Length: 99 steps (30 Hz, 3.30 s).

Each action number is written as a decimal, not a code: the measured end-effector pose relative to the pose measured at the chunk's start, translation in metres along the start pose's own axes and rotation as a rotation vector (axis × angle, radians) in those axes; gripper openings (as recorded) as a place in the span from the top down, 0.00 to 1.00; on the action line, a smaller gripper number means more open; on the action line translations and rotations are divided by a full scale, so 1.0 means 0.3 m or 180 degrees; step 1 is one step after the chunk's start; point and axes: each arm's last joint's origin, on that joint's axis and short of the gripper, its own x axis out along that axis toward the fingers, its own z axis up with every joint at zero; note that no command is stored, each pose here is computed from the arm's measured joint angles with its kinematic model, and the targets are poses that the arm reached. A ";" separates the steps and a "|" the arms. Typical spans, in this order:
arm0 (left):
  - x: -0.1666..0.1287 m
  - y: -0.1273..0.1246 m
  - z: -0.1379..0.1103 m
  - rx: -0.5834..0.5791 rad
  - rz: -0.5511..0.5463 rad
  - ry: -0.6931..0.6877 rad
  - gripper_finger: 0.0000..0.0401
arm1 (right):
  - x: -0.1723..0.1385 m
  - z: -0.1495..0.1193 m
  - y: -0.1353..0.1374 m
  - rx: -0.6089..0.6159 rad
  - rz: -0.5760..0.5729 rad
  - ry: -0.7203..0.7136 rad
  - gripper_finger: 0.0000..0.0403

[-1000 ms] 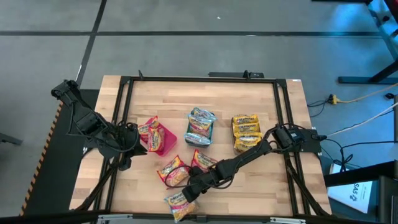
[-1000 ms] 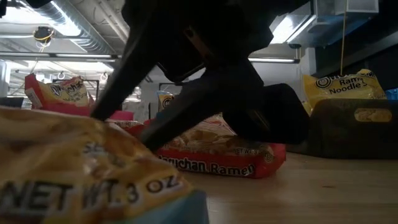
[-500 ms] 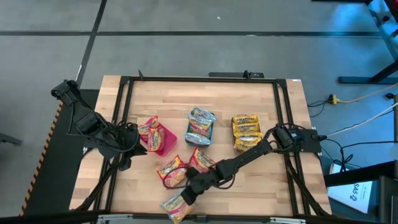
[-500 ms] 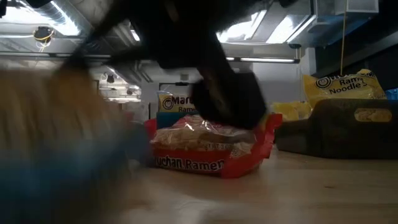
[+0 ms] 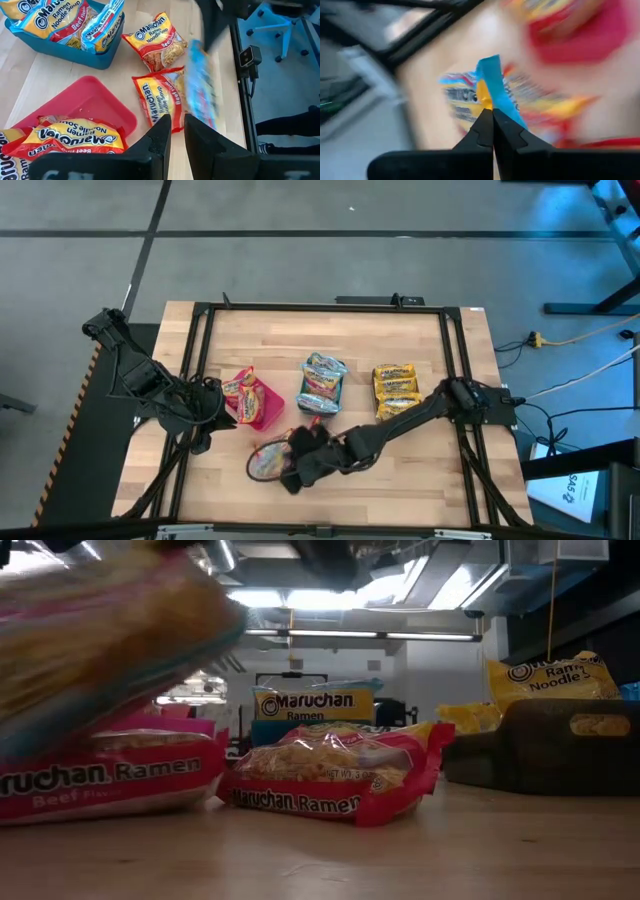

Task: Sort Maruchan noodles
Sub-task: Put the blue noodle pack into the blue bin

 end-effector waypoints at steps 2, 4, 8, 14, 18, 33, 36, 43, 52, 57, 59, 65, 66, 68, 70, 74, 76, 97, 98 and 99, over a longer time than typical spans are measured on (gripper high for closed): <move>0.000 0.000 0.000 0.0000 0.0000 0.0001 0.88 | -0.042 0.042 -0.005 -0.0239 -0.0433 -0.0133 1.00; 0.000 0.000 0.000 0.0002 0.0000 0.0001 0.88 | -0.095 0.084 -0.002 -0.0424 -0.0738 -0.0182 1.00; 0.000 0.000 0.000 0.0002 0.0001 0.0001 0.88 | -0.200 0.163 -0.013 -0.0704 -0.1271 -0.0315 1.00; 0.000 0.001 0.000 0.0003 0.0023 -0.0018 0.88 | -0.268 0.264 -0.068 -0.0829 -0.1730 -0.0344 1.00; 0.000 0.002 0.001 0.0003 0.0059 -0.0051 0.88 | -0.247 0.313 -0.115 -0.0927 -0.1852 -0.0259 1.00; 0.000 0.002 0.002 0.0002 0.0066 -0.0055 0.88 | -0.161 0.467 -0.304 -0.0918 -0.2144 0.0106 1.00; 0.000 0.002 0.001 0.0004 0.0066 -0.0055 0.88 | -0.158 0.475 -0.313 -0.0889 -0.2136 0.0131 1.00; 0.000 0.004 0.002 0.0006 0.0112 -0.0089 0.88 | -0.160 0.460 -0.314 -0.0837 -0.1941 0.0466 1.00; 0.000 0.005 0.002 0.0011 0.0134 -0.0097 0.88 | -0.183 0.457 -0.398 -0.0986 -0.2299 0.1086 0.86; 0.000 0.010 0.000 0.0024 0.0219 -0.0112 0.88 | -0.141 0.459 -0.455 -0.0865 -0.2059 0.1518 0.64; 0.000 0.011 -0.001 0.0025 0.0224 -0.0110 0.88 | -0.128 0.463 -0.492 -0.0875 -0.2081 0.1659 0.55; 0.000 0.011 -0.001 0.0031 0.0231 -0.0105 0.88 | -0.102 0.494 -0.569 -0.1018 -0.1670 0.2113 0.37; 0.000 0.011 -0.001 0.0030 0.0231 -0.0105 0.88 | -0.097 0.497 -0.580 -0.0994 -0.1593 0.2167 0.36; 0.000 0.011 -0.001 0.0030 0.0234 -0.0108 0.88 | -0.089 0.506 -0.602 -0.0903 -0.1473 0.2234 0.35; 0.000 0.011 -0.001 0.0031 0.0238 -0.0112 0.88 | -0.083 0.512 -0.618 -0.0863 -0.1387 0.2281 0.37; 0.000 0.013 -0.002 0.0039 0.0261 -0.0109 0.88 | -0.077 0.522 -0.629 -0.0876 -0.1246 0.2299 0.46; 0.000 0.017 -0.006 0.0064 0.0311 -0.0086 0.88 | -0.072 0.528 -0.629 -0.0863 -0.1169 0.2259 0.52; -0.001 0.027 -0.012 0.0102 0.0439 -0.0063 0.88 | -0.042 0.545 -0.585 -0.0604 -0.0241 0.2148 0.98; -0.002 0.027 -0.012 0.0100 0.0439 -0.0063 0.88 | -0.042 0.546 -0.583 -0.0589 -0.0198 0.2154 0.98; -0.001 0.027 -0.012 0.0101 0.0439 -0.0062 0.88 | -0.042 0.545 -0.582 -0.0579 -0.0168 0.2168 0.98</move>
